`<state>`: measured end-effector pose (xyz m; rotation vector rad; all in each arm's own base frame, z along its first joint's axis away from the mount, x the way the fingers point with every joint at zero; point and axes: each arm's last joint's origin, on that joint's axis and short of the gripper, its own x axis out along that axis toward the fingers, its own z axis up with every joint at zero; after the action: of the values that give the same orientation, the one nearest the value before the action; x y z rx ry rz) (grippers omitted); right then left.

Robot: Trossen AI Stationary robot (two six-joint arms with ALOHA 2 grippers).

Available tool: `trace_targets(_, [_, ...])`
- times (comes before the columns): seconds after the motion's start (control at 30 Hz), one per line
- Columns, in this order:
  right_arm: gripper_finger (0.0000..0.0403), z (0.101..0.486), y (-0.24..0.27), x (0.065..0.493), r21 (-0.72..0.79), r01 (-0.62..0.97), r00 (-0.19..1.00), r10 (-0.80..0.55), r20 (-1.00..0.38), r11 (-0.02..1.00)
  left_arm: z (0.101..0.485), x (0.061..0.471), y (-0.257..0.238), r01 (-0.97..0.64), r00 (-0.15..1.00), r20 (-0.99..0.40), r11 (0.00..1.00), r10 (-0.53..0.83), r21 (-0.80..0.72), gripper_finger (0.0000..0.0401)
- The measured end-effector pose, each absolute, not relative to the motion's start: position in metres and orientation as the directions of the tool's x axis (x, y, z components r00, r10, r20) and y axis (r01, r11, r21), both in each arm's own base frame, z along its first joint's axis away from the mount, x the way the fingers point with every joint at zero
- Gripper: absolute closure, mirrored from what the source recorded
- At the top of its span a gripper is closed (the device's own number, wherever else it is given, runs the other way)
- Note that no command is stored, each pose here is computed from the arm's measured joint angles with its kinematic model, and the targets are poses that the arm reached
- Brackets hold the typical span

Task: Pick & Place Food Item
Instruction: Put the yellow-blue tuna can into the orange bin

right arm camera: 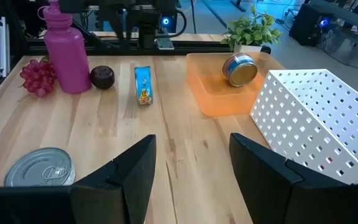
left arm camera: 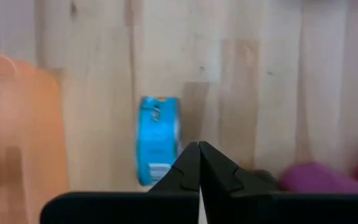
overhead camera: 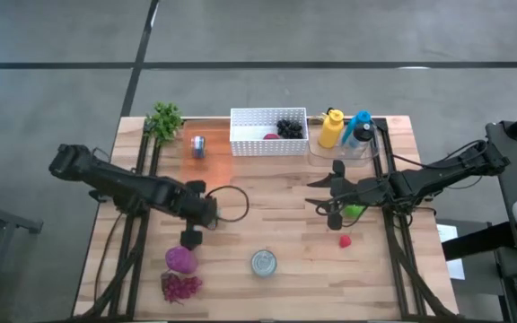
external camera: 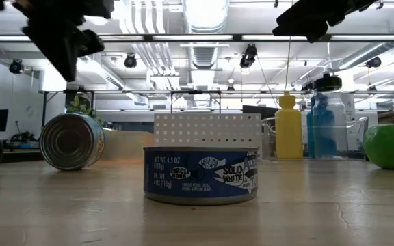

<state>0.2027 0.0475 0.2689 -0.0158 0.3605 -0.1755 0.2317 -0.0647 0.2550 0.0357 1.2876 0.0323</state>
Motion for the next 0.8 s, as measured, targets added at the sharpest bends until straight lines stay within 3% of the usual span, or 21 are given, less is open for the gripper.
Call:
trace_targets(0.17, [0.0204, 0.268, 0.048, 0.202, -0.068, 0.151, 0.919, -0.165, -0.357, 0.986, 0.254, 0.226, -0.079, -0.016, 0.275, -0.961, 0.999, 0.034, 0.031, 0.0400])
trace_targets(0.37, [0.0204, 0.265, 0.051, 0.202, -0.032, 0.016, 0.916, -0.028, -0.399, 0.999, 0.254, 0.225, -0.083, -0.003, 0.281, -0.959, 0.999, 0.034, 0.034, 0.0400])
trace_targets(0.8, [0.0204, 0.264, 0.052, 0.201, -0.019, 0.016, 0.914, -0.022, -0.405, 1.000, 0.254, 0.226, -0.082, 0.021, 0.286, -0.957, 0.999, 0.040, 0.047, 0.0400])
